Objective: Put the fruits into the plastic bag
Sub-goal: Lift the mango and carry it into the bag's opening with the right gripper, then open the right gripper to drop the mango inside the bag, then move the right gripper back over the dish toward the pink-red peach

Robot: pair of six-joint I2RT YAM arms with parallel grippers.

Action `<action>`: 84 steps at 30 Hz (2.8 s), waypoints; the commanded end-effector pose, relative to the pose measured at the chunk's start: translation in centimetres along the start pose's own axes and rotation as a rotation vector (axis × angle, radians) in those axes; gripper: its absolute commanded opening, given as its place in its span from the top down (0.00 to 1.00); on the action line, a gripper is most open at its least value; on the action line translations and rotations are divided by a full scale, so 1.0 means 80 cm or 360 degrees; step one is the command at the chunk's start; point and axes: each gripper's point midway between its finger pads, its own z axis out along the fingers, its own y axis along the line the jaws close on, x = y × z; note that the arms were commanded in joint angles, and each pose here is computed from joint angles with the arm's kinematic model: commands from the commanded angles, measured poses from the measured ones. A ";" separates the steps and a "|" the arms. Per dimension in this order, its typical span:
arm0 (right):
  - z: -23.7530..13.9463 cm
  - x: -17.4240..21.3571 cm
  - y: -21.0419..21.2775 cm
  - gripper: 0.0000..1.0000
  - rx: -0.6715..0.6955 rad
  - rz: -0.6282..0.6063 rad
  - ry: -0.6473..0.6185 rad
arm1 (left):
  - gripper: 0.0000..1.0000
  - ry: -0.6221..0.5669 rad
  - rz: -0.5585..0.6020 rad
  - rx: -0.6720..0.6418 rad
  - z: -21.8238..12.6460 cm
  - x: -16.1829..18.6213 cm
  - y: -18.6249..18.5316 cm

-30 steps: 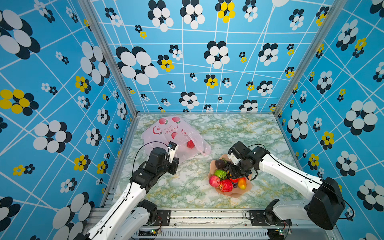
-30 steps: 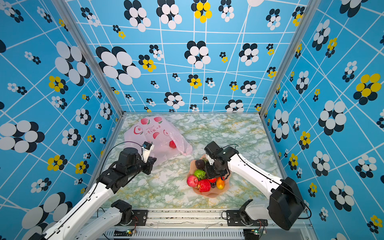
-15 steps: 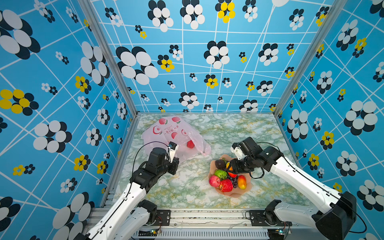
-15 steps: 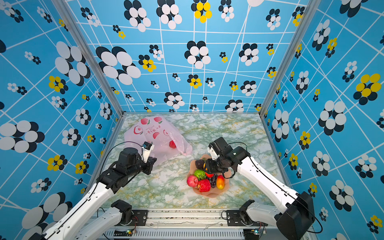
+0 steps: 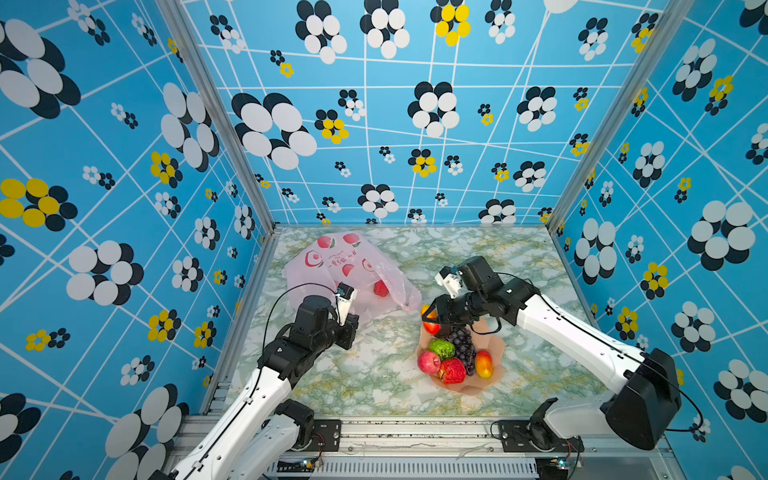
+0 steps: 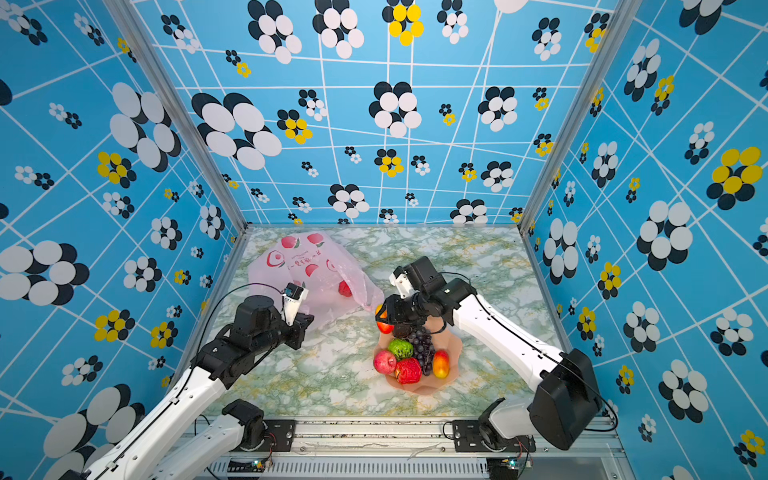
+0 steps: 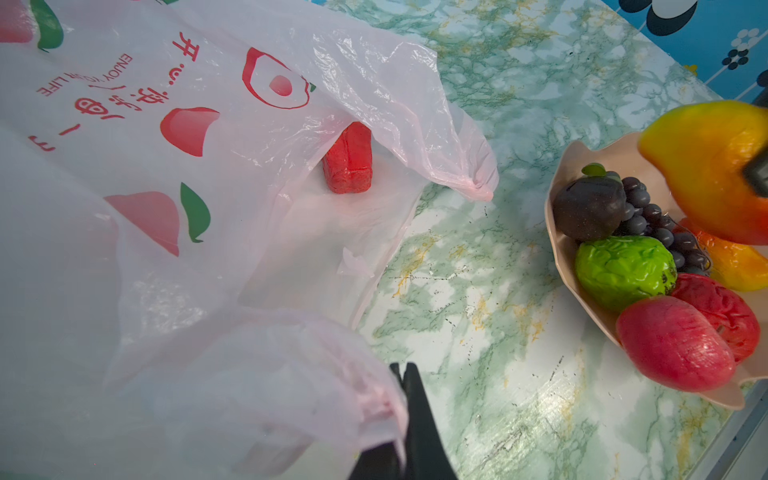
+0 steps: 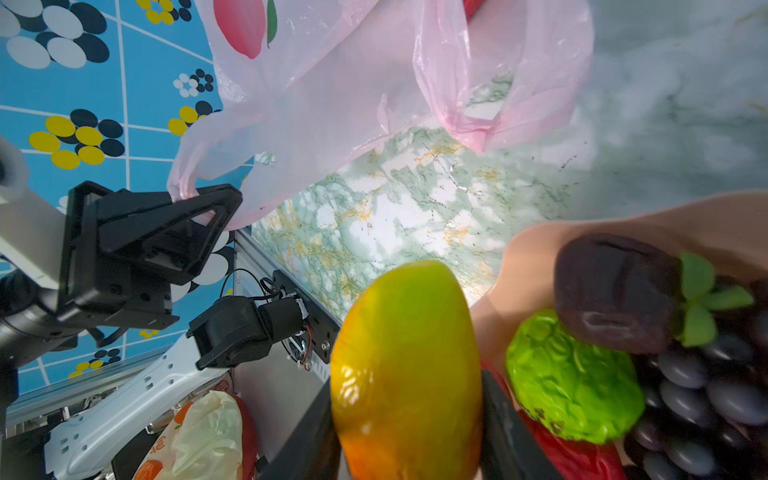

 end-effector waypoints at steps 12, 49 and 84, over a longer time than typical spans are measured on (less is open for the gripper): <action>0.126 -0.081 0.100 0.59 -0.0270 -0.0056 0.0145 | 1.00 -0.0069 0.0016 0.0081 -0.002 -0.009 -0.010; 0.195 -0.224 0.112 0.14 -0.0288 0.0142 -0.0219 | 1.00 -0.0150 0.0048 0.0248 -0.006 -0.017 -0.032; -0.013 0.071 -0.057 0.10 0.0639 -0.0269 0.0089 | 1.00 -0.0122 0.0057 0.0183 -0.003 -0.012 -0.024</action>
